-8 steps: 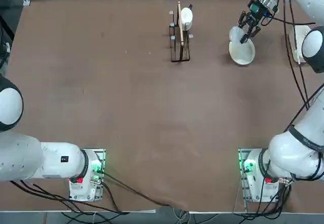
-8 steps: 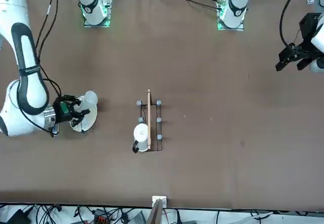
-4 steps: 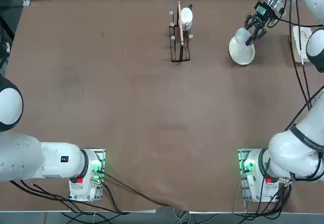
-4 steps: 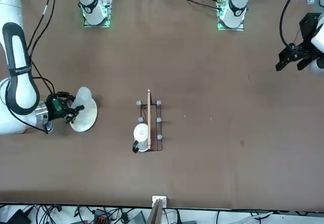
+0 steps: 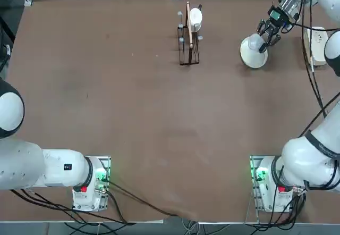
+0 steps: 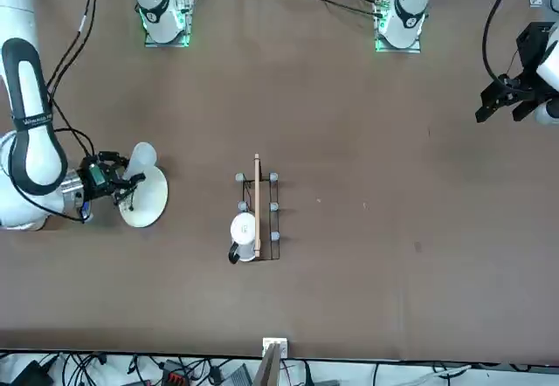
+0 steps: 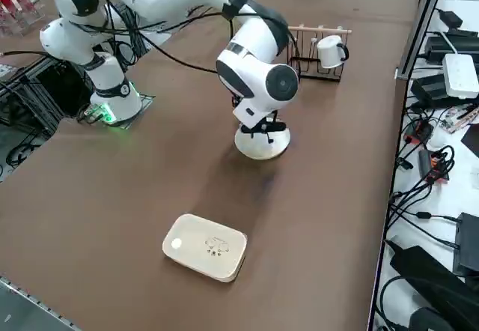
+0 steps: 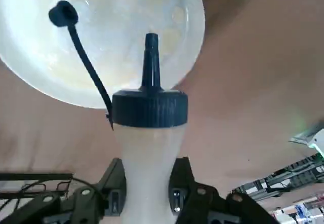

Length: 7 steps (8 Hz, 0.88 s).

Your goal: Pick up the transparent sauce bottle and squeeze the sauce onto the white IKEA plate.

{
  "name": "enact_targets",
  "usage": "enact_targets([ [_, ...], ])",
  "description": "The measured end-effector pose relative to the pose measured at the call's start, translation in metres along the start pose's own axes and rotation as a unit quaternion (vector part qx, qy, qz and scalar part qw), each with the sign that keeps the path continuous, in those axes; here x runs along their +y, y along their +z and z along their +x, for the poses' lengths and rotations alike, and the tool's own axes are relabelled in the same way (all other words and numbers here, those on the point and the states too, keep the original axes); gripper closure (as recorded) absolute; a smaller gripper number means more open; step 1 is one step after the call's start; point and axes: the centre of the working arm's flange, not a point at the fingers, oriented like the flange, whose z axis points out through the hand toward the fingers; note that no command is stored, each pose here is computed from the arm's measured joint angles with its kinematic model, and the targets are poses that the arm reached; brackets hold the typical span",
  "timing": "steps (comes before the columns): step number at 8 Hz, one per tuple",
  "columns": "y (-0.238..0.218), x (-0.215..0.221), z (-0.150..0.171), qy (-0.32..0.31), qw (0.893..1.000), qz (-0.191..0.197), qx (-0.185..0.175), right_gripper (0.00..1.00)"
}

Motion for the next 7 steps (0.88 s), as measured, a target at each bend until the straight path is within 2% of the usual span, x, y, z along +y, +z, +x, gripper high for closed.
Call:
enact_targets([
  [3,0.007,0.010,-0.025,-0.002,1.000,-0.002,-0.006,0.56],
  [7,0.031,-0.006,-0.046,-0.018,1.000,0.002,-0.023,0.56],
])
